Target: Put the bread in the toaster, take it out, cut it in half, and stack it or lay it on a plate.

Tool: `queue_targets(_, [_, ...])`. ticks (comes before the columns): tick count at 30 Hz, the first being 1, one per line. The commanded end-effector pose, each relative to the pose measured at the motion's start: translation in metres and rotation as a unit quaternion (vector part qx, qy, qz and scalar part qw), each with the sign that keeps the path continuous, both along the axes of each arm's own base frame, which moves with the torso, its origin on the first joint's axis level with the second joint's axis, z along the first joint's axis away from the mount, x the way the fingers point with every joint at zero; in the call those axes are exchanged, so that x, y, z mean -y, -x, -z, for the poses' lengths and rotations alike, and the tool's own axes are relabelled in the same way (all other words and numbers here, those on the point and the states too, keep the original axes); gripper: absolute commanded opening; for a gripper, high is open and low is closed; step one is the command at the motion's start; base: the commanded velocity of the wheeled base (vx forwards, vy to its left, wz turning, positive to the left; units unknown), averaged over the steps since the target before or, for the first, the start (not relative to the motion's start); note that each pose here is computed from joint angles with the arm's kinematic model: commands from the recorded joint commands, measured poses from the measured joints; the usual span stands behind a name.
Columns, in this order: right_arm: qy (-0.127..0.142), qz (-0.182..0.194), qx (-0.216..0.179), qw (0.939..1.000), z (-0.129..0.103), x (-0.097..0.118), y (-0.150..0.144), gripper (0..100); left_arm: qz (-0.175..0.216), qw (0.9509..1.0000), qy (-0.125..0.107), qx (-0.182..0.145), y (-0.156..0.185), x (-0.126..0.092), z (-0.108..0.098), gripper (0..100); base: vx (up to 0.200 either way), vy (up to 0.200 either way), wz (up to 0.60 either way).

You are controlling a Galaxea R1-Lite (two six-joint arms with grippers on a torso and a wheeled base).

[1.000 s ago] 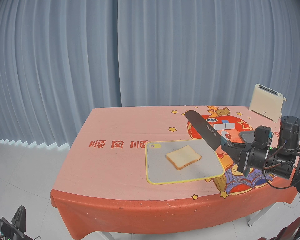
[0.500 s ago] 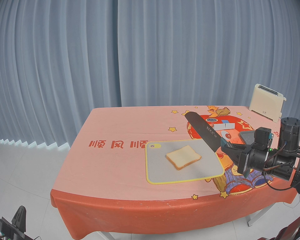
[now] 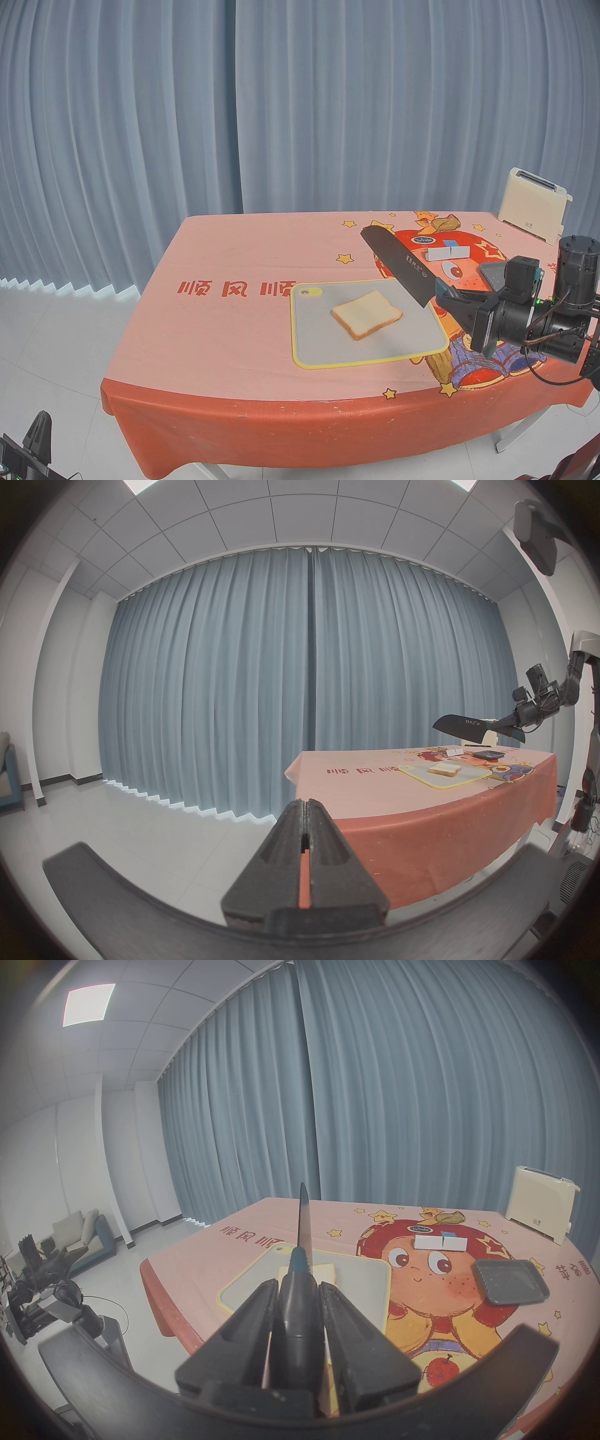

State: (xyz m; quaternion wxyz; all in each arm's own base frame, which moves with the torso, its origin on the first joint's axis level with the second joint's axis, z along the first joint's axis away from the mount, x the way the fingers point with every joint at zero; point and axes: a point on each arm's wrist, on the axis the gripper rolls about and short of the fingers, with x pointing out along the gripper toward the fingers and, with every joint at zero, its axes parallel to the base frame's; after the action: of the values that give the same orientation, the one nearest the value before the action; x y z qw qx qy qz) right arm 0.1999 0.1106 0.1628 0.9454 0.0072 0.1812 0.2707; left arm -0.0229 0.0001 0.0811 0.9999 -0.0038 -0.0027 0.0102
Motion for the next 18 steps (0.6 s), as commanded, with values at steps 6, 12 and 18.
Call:
queue_targets(6, [-0.002, 0.003, 0.005, 1.0000, -0.0024, 0.0025, 0.0019, 0, 0.003, 1.0000, -0.002, 0.002, -0.0001, 0.0001, 0.0047, 0, 0.000, 0.000, 0.00])
queue_targets(12, [-0.002, 0.004, 0.007, 1.0000, -0.0030, 0.0035, 0.0024, 0, 0.005, 1.0000, -0.002, 0.007, -0.0001, 0.0002, 0.0036, 0, 0.000, 0.000, 0.00])
queue_targets(18, [0.000, -0.001, 0.001, 1.0000, 0.0000, 0.0018, 0.0042, 0, 0.004, 0.9997, -0.001, 0.023, 0.0001, 0.0002, 0.0005, 0, 0.000, 0.000, 0.00])
